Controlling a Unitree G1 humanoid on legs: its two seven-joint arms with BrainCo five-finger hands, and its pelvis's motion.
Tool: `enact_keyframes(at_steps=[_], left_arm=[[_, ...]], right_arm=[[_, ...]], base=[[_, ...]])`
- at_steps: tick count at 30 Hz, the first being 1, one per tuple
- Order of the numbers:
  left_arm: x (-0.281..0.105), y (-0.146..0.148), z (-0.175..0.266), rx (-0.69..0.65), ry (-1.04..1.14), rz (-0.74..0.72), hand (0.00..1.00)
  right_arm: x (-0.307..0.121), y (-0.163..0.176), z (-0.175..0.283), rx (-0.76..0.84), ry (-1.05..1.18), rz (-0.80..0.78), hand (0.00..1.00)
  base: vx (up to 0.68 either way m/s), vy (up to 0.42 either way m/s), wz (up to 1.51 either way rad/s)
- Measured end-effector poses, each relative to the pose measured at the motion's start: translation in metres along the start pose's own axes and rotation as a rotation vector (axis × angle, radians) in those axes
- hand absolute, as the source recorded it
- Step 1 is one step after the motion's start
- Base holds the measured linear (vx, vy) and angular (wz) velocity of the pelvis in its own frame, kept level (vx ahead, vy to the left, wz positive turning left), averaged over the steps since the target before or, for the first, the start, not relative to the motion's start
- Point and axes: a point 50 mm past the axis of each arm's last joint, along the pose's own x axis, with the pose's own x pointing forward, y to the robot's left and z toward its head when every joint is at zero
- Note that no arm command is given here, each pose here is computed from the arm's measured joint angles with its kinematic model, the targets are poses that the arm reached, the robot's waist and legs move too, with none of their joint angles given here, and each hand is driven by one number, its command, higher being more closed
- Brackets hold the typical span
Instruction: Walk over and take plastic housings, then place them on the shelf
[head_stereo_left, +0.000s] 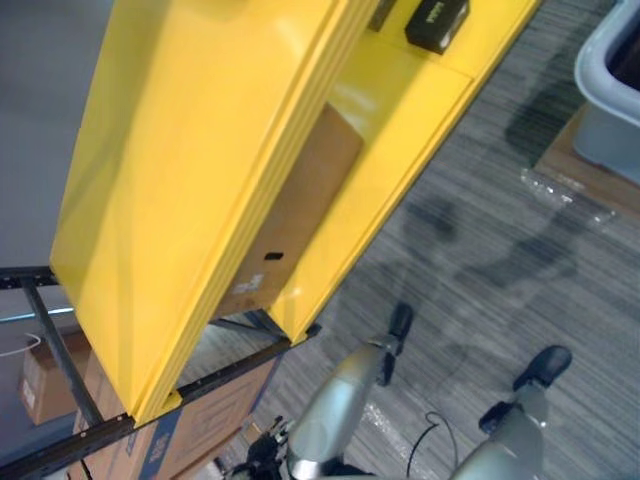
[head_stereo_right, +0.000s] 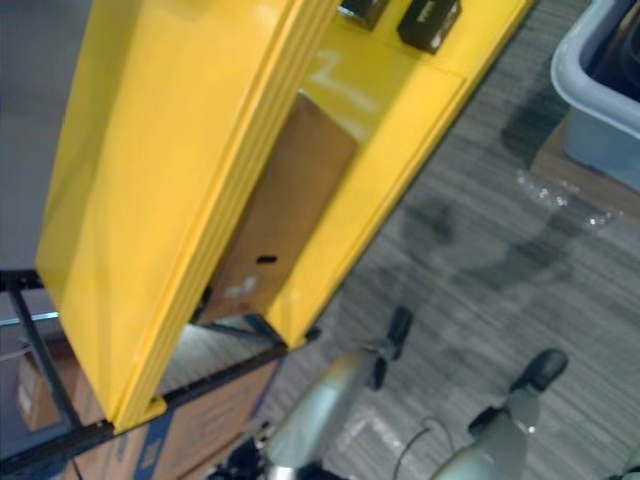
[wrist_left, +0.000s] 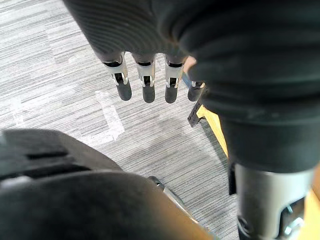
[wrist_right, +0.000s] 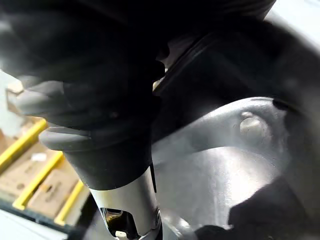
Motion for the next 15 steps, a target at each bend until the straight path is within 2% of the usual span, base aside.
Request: enact_keyframes(at_steps=[1, 2, 15], left_arm=[[0.0001, -0.0004, -0.0001, -0.005, -0.001, -0.001, 0.0], [0.0001, -0.0004, -0.0001, -0.006, -0.001, -0.001, 0.0], [0.0003, -0.0015, 0.0013, 0.005, -0.017, -0.007, 0.0]], right_arm=[[0.0002, -0.0003, 0.0002, 0.0, 0.0, -0.001, 0.0], [0.0004, -0.0005, 0.0003, 0.0, 0.001, -0.001, 1.0], [0.0062, -0.0075, -0.0015, -0.045, 0.022, -0.007, 1.0]], base=[[-0.03, -0.014, 0.02], [0.0, 0.0, 0.0], [-0.03, -0.006, -0.01]])
